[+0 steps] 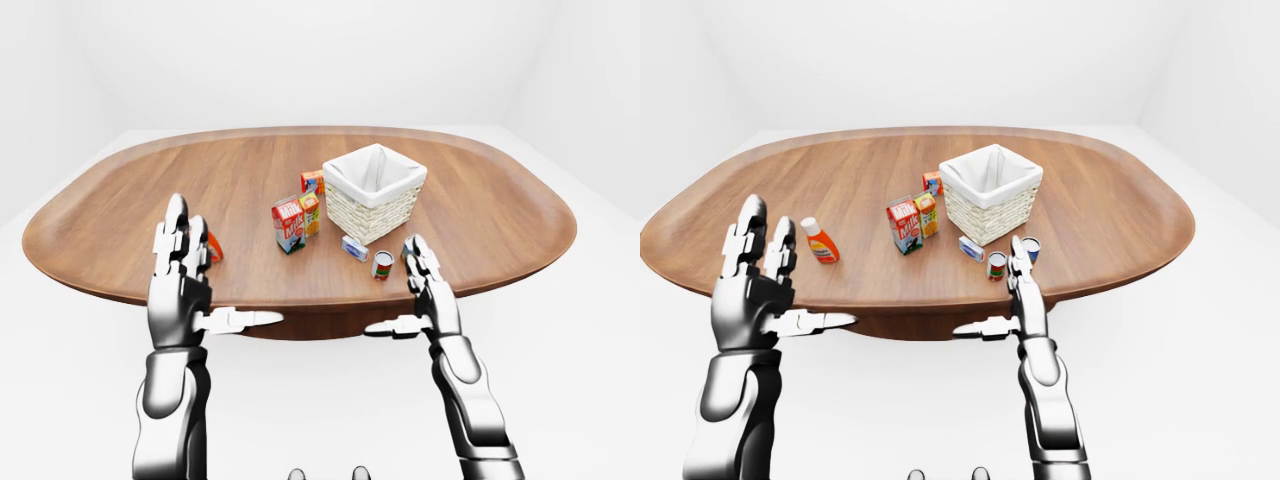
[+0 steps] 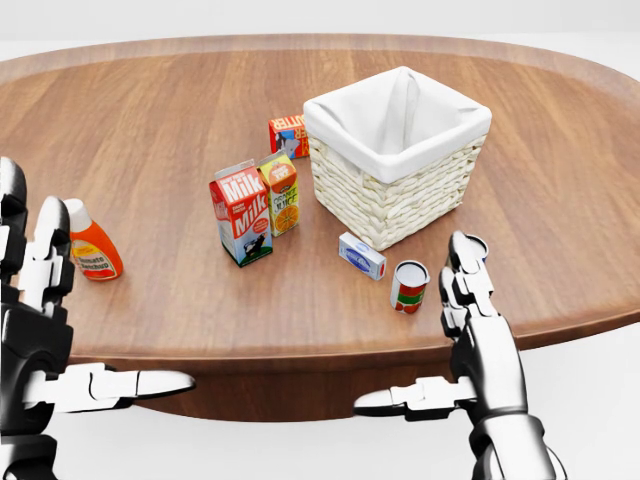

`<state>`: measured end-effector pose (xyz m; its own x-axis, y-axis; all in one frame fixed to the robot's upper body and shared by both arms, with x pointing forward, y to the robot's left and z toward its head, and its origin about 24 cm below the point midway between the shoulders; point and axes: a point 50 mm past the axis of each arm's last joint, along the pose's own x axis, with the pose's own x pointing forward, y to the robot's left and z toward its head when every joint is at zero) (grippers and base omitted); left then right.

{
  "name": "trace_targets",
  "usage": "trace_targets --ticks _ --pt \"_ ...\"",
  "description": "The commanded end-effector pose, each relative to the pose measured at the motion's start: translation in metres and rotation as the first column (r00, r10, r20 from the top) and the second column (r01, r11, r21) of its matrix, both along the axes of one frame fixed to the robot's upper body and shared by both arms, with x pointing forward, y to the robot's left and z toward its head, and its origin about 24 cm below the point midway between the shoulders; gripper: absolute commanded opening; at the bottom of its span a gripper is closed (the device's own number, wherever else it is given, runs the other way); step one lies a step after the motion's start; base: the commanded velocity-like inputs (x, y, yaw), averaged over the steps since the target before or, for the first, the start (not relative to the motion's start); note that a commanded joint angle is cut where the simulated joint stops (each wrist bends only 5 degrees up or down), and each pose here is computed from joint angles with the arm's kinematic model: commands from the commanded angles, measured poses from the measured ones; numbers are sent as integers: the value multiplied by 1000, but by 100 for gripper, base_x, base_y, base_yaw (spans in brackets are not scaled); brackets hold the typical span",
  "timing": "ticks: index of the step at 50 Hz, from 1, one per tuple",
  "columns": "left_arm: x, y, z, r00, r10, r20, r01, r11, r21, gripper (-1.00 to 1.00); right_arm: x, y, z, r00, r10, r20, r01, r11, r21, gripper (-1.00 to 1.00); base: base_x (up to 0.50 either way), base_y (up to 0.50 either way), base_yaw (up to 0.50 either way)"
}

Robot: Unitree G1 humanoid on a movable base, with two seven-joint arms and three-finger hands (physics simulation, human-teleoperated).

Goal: Pick up the orange juice, and put it in the basket.

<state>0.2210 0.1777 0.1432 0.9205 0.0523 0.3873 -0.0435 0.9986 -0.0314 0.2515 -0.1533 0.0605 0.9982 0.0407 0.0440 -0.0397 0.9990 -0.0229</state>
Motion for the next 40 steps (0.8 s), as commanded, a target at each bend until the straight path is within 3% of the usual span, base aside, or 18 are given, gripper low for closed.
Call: trace_targets --ticks 1,4,8,9,11,12,21,33,40 --pt "-11 8 14 997 39 68 -37 999 -26 100 -3 2 19 998 8 68 -8 1000 0 100 0 0 0" --pt "-11 15 20 992 67 103 -58 994 -92 100 -4 3 19 998 16 66 -16 1000 -1 100 0 0 0" --pt "-11 17 20 992 72 102 -62 993 -101 100 -4 4 20 997 19 73 -19 1000 0 100 0 0 0" --pt "-14 14 19 994 45 96 -39 998 -56 100 -7 7 26 995 34 97 -34 999 -5 100 0 0 0" --pt "-17 16 21 992 59 107 -52 996 -70 100 -10 9 32 991 45 125 -44 999 -6 100 0 0 0" --pt "-20 13 22 994 17 109 -14 999 -31 100 -14 11 42 985 47 166 -48 999 -1 100 0 0 0" --pt "-19 15 16 996 43 83 -38 998 -53 100 -46 19 90 924 55 378 -76 996 42 100 0 0 0" --pt "-18 17 16 995 59 84 -51 995 -90 100 -52 22 91 923 67 380 -83 996 25 100 0 0 0" --pt "-19 17 17 994 61 89 -53 995 -89 100 -60 23 103 901 75 428 -96 995 27 100 0 0 0"
